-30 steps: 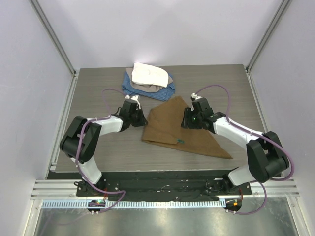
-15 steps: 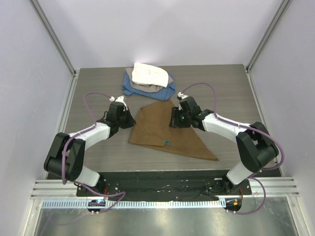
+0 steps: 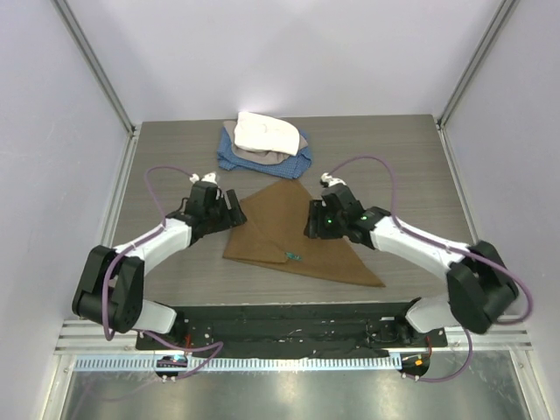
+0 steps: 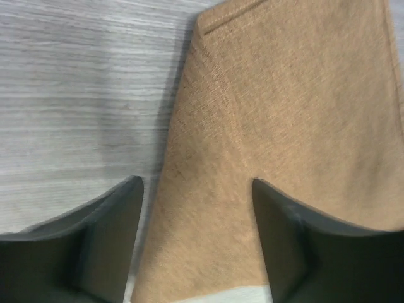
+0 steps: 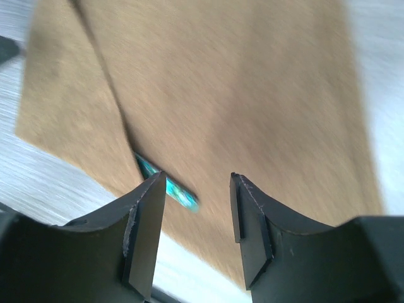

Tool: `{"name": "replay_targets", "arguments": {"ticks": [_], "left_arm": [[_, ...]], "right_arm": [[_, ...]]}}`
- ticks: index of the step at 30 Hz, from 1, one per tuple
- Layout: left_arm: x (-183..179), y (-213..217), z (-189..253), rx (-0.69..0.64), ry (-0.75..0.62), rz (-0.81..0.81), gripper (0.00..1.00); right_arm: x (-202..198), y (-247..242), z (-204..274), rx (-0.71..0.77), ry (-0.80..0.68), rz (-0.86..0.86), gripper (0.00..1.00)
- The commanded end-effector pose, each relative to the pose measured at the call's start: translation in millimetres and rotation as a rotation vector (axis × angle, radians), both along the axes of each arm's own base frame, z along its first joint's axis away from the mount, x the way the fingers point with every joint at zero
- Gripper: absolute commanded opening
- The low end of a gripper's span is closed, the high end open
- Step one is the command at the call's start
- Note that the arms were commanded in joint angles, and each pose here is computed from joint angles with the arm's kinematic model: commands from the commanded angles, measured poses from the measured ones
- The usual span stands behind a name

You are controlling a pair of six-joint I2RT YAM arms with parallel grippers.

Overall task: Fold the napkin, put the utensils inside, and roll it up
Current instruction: Fold the napkin

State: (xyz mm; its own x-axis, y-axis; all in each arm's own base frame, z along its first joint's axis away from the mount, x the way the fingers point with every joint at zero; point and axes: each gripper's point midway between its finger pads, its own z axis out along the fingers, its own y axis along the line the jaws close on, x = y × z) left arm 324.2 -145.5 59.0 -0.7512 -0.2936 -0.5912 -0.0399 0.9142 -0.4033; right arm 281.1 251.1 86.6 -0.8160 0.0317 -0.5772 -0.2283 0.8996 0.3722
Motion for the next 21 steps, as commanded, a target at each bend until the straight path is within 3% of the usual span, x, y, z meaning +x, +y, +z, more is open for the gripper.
{"name": "replay_targets", "arguments": {"ticks": [1, 3, 5, 10, 21], "left_arm": [[10.8, 4.4, 60.0, 0.010, 0.002, 0.051, 0.80], [7.2, 7.6, 89.6, 0.030, -0.022, 0.026, 0.88], [4.4, 16.3, 125.9, 0.076, -0.059, 0.018, 1.00], [-0.6, 39.4, 172.7, 0.235, -0.125, -0.050, 1.00], [-2.8, 55.6, 148.2, 0.314, -0.101, -0.076, 1.00]], "right_arm": [[-27.6, -67.9, 20.6, -0.079, 0.018, -0.232, 0.53], [-51.8, -103.5, 6.2, -0.140, 0.115, -0.318, 0.54], [-69.9, -121.8, 11.2, -0.106, 0.144, -0.399, 0.54], [-111.4, -150.6, 19.0, -0.046, 0.222, -0.545, 0.59], [-148.9, -174.2, -15.2, -0.097, 0.409, -0.696, 0.56]]}}
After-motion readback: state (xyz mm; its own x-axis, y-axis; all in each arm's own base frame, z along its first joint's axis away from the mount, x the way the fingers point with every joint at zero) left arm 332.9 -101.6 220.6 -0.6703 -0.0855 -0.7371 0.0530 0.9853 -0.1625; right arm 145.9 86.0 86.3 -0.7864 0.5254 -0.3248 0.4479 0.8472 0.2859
